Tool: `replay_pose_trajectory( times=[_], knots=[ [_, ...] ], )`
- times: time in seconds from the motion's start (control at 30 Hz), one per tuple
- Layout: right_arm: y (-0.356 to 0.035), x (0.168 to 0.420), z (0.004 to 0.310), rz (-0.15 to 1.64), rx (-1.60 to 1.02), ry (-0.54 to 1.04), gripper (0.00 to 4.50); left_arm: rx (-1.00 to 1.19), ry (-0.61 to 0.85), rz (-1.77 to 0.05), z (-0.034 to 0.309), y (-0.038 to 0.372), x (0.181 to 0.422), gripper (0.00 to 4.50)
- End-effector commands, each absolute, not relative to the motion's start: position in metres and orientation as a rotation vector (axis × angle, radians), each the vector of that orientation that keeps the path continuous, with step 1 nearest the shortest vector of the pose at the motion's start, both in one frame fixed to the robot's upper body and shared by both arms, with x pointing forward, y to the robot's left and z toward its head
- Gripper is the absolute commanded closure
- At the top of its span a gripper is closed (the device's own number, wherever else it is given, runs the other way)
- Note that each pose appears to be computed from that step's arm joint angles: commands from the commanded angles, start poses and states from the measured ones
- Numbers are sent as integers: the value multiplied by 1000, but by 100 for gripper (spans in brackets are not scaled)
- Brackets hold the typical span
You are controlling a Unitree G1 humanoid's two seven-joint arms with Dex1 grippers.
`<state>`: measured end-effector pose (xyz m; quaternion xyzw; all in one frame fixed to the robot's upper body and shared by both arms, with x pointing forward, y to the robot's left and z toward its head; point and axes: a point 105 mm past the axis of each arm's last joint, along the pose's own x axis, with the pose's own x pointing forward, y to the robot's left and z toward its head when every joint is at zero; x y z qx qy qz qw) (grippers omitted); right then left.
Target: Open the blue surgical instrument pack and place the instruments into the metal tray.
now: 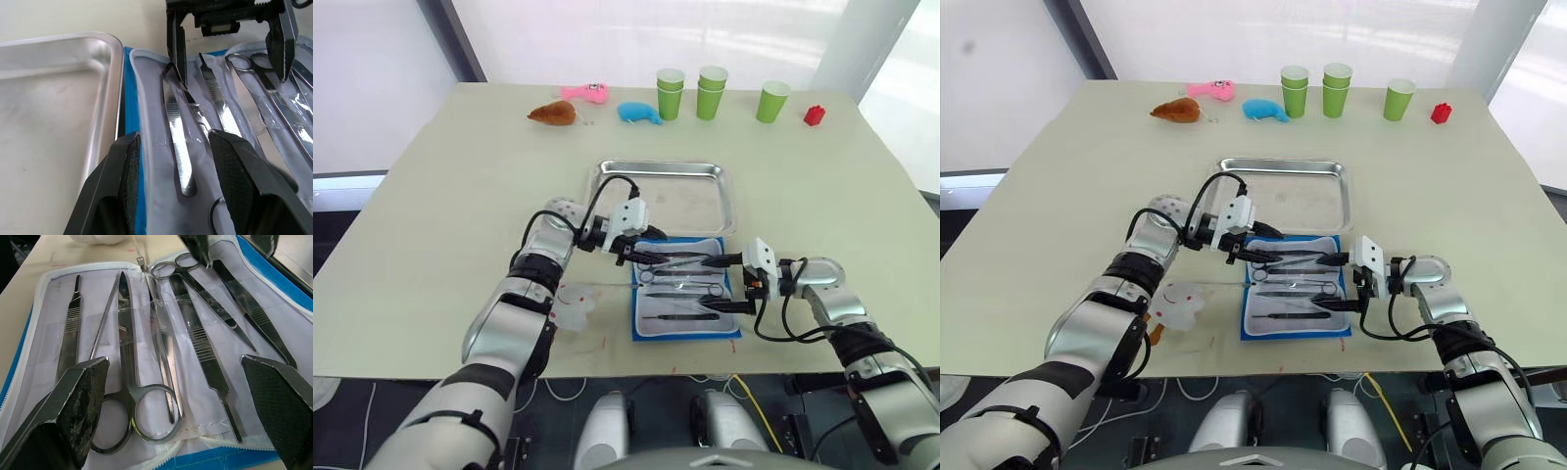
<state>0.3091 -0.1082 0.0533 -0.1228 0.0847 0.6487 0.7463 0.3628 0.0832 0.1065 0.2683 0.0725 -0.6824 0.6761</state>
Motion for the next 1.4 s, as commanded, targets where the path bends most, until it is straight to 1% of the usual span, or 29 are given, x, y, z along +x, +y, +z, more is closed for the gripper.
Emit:
replay_pose_trajectory(
  times=[0.03,0.57,0.93,1.0,1.03,1.13,1.4],
  knots=[
    [-123,295,3,1367,-258,425,0,636,172,-1538,102,88,361,213],
    [-125,294,2,1361,-273,421,0,631,274,-1533,85,102,359,213],
    [-126,296,3,1348,-269,416,0,614,322,-1527,77,102,358,213],
    [-125,295,3,1348,-268,415,0,610,337,-1529,75,102,357,272],
    [-125,295,3,1348,-268,415,0,606,346,-1527,74,102,357,291],
    [-126,294,2,1347,-268,417,0,602,357,-1520,72,101,358,445],
    [-128,294,0,1345,-274,430,0,600,362,-1520,72,99,358,449]
  ],
)
